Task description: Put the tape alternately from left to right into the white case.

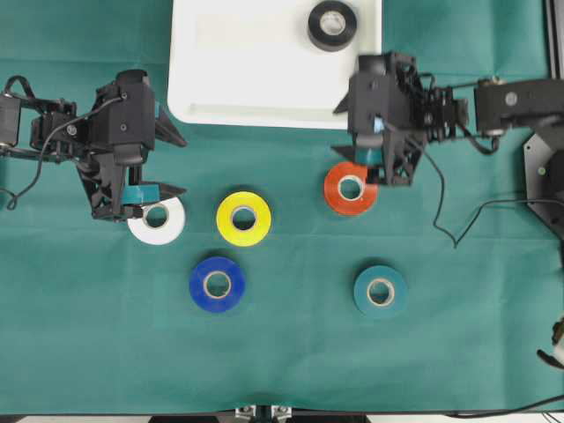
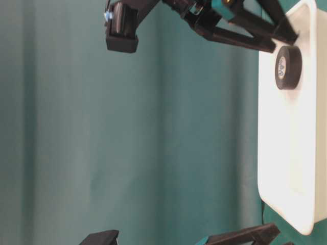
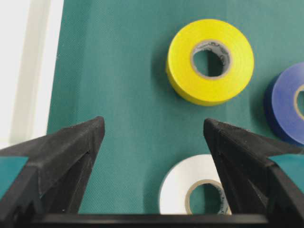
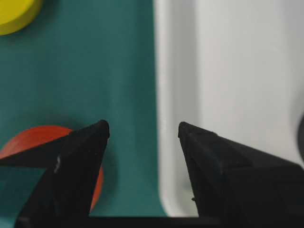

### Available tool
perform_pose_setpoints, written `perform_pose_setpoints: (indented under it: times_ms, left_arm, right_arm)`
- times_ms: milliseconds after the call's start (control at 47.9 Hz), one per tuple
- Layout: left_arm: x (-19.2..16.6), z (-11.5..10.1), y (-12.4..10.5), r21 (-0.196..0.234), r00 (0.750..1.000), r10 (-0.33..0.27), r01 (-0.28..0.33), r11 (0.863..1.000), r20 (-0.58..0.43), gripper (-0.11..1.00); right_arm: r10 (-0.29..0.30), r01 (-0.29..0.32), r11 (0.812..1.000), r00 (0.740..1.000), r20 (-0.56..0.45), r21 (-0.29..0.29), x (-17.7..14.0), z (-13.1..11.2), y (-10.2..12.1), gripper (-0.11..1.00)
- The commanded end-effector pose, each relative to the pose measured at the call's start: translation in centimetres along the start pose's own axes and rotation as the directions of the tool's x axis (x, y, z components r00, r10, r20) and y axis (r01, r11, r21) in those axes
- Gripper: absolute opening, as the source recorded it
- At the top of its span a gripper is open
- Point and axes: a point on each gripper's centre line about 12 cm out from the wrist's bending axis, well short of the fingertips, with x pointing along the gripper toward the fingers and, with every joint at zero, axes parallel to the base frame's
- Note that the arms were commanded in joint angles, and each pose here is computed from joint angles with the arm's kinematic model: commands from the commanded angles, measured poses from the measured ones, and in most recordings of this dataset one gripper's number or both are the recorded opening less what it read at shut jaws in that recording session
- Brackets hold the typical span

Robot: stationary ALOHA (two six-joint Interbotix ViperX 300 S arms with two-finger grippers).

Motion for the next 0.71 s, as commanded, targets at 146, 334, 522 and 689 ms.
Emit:
perform_pose_setpoints:
  times_ms: [146, 334, 522, 689]
  left_arm:
    - [-0.3, 1.2, -0.2, 0.003, 0.999, -0.006, 0.006, 1.0, 0.036, 0.59]
    - [-0.4, 1.3, -0.6, 0.007, 0.999, -0.016, 0.016, 1.0, 0.04, 0.59]
    - [-0.3, 1.3, -1.5, 0.005, 0.999, -0.036, 0.036, 0.999, 0.037, 0.59]
    - [0.4, 0.3, -2.0, -0.031, 0.999, -0.046, 0.046, 0.998, -0.011, 0.59]
  right_arm:
    - [0.018, -0.017, 1.0, 0.999, 0.04, -0.007, -0.6, 0.7, 0.6, 0.68]
    - [0.025, -0.025, 1.0, 0.998, 0.057, -0.009, -0.6, 0.8, 0.6, 0.68]
    - [0.031, -0.031, 0.999, 0.997, 0.067, -0.009, -0.6, 0.8, 0.8, 0.68]
    - [0.035, -0.034, 0.999, 0.997, 0.07, -0.014, -0.6, 0.9, 0.9, 0.68]
